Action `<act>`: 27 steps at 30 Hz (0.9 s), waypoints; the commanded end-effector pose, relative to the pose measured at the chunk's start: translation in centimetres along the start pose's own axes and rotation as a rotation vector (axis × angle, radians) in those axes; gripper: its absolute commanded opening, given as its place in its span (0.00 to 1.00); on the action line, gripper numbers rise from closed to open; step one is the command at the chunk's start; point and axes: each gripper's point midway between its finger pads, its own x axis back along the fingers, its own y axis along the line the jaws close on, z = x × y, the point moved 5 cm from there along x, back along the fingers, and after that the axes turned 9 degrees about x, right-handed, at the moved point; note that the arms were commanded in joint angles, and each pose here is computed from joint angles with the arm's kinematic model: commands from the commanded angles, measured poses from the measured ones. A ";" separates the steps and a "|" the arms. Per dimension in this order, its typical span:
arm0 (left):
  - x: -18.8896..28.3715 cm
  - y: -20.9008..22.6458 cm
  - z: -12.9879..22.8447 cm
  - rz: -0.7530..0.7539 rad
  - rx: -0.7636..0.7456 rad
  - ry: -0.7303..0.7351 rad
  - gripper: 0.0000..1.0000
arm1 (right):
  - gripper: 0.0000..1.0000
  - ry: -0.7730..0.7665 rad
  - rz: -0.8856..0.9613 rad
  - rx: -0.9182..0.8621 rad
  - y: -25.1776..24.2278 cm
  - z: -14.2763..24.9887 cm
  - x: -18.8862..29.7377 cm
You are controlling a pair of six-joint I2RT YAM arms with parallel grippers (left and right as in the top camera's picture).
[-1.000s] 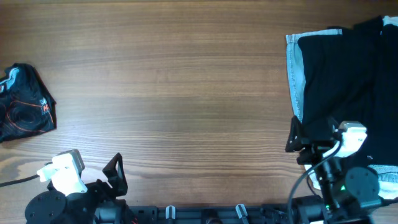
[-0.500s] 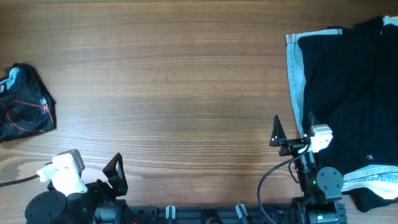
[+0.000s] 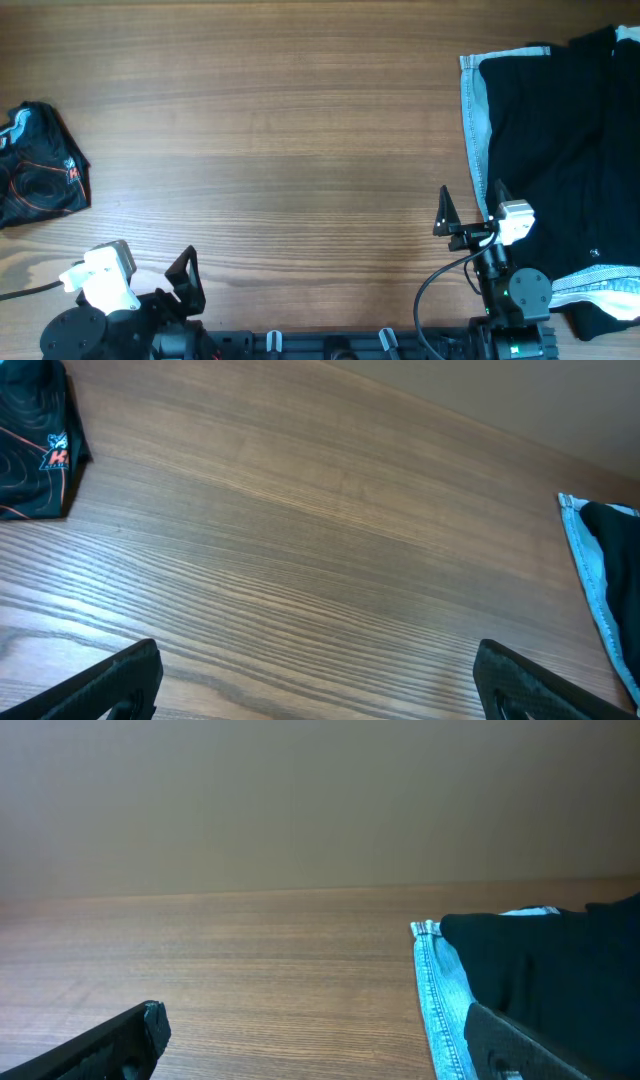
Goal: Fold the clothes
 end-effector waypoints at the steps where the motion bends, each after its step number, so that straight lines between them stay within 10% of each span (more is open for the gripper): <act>1: -0.1 0.1 0.0 -0.005 0.004 -0.006 1.00 | 1.00 -0.014 -0.014 0.018 0.1 -0.2 0.1; 14: -7.0 0.8 0.1 0.011 -0.010 -0.075 1.00 | 1.00 -0.014 -0.014 0.019 0.1 -0.2 0.1; 27: -14.0 1.8 0.9 0.248 -0.023 -0.602 1.00 | 1.00 -0.014 -0.014 0.019 0.1 -0.2 0.1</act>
